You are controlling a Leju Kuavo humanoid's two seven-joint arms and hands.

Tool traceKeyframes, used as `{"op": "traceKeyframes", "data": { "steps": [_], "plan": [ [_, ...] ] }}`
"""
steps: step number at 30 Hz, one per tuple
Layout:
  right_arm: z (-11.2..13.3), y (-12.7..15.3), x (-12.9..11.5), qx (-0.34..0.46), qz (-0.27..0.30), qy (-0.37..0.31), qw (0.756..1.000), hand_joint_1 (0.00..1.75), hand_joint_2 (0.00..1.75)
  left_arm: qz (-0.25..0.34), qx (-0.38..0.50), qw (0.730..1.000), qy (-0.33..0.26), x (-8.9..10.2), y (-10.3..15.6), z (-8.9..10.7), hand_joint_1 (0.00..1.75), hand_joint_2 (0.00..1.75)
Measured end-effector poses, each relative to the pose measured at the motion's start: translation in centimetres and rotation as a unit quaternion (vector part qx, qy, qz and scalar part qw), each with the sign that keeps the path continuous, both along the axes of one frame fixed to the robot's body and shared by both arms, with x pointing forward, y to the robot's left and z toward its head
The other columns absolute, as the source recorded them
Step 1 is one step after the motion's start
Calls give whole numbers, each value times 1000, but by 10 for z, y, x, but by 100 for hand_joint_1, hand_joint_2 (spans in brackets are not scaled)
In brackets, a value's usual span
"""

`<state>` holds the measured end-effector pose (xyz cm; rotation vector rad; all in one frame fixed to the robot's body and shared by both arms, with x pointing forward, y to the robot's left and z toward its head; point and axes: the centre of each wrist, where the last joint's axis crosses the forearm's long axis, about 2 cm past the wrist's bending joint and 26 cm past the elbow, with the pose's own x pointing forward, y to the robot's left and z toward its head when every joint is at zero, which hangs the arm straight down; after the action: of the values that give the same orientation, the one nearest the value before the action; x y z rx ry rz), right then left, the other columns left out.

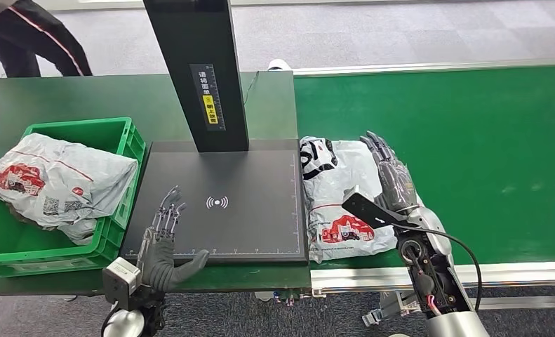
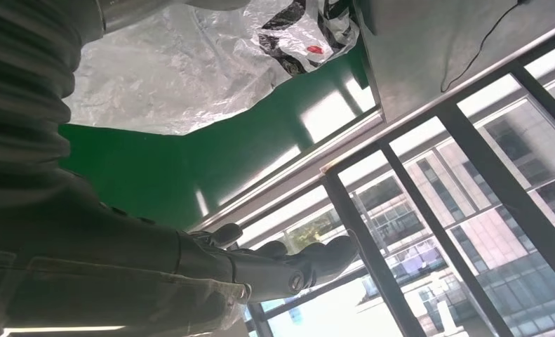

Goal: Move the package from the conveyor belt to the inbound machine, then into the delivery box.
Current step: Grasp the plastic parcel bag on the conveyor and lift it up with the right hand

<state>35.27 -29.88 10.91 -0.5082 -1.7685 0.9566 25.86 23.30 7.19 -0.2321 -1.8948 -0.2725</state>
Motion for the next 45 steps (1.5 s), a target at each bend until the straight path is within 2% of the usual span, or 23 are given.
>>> {"op": "traceKeyframes", "data": {
  "steps": [6,13,18,21,27,32,39,41,43,45],
  "plan": [
    [1,-2,9,-23,-16,18,999,0,175,7,0,1000,-1,-4,3,0,0,175],
    [-1,-8,20,-83,-93,59,990,0,175,16,1,1000,1,-9,5,0,0,175],
    [-6,-13,24,-120,-127,119,977,0,175,23,4,1000,4,-12,7,1,0,175],
    [-15,-16,23,-146,-114,177,967,0,175,24,4,1000,5,-12,8,2,0,175],
    [-43,-21,10,-197,-52,296,933,0,175,25,6,1000,4,-9,8,3,0,175],
    [-51,-21,7,-200,-31,332,921,0,175,25,8,1000,1,-1,8,5,0,175],
    [-54,-21,6,-199,-25,348,916,0,175,24,9,1000,6,3,7,5,0,175],
    [-55,-20,6,-198,-23,353,914,49,175,24,8,1000,7,3,7,5,0,175],
    [-55,-20,5,-196,-20,359,912,136,175,24,8,1000,9,3,6,4,0,175],
    [-56,-20,5,-196,-18,364,911,175,175,24,8,1000,11,3,6,4,0,175]
  ]
}}
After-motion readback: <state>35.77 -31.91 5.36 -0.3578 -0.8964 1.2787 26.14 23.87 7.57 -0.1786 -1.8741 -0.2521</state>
